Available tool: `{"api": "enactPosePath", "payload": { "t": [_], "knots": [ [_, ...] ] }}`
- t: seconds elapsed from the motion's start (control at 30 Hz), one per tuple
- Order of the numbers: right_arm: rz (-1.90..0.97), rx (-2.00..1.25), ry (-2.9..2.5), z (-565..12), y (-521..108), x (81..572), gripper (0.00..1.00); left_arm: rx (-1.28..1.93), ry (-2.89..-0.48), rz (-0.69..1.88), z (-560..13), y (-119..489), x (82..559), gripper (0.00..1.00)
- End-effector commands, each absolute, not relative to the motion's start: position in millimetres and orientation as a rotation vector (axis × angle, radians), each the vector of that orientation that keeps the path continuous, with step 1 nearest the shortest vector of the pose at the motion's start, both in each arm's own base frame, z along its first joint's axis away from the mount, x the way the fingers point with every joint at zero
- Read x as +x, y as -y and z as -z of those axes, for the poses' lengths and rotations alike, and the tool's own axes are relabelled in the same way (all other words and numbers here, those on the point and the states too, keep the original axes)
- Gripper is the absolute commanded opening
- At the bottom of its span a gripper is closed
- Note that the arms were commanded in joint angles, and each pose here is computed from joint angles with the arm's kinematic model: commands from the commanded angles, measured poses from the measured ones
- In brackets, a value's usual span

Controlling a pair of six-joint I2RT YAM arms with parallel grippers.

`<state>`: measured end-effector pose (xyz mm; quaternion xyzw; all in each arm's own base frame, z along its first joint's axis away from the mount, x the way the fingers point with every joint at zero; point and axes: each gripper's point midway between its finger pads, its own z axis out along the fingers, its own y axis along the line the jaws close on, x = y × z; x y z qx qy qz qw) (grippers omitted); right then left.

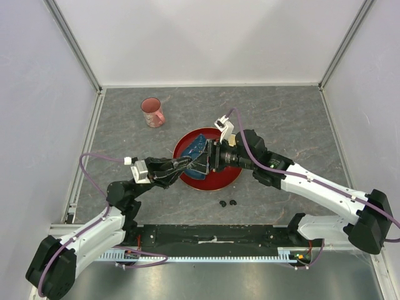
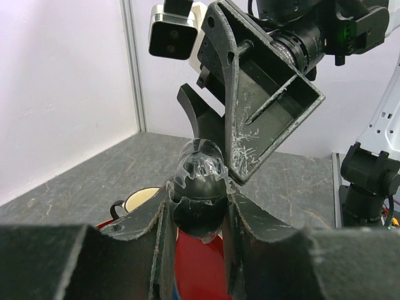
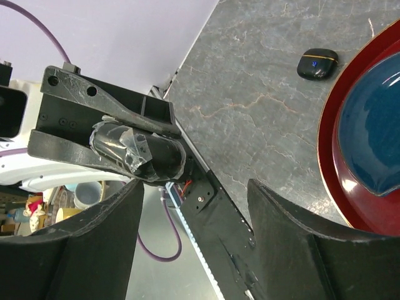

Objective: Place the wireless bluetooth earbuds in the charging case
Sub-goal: Open the charging case.

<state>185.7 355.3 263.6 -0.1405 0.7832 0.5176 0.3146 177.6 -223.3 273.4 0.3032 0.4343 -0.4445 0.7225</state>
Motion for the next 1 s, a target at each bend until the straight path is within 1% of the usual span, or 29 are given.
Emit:
{"api": "enactPosePath", "payload": {
  "t": [0.0,0.4,0.77,0.97],
  "knots": [
    [-1.328,-0.375,-2.025,-277.3,-357.8,193.6,0.73,0.684,-0.878,0.951,-294.9,222.2,175.6,0.02],
    [-1.312,-0.301,-1.991,-288.1,-355.1,209.0,0.72,0.830,-0.868,1.003,-281.9,232.9,156.4,0.02],
    [-1.370,-0.257,-1.985,-289.9,-351.6,218.7,0.73,0.856,-0.884,1.001,-276.5,234.2,155.3,0.02],
    [-1.431,-0.285,-1.956,-297.0,-353.7,212.2,0.74,0.819,-0.899,0.988,-277.0,231.8,160.4,0.02]
  ]
}}
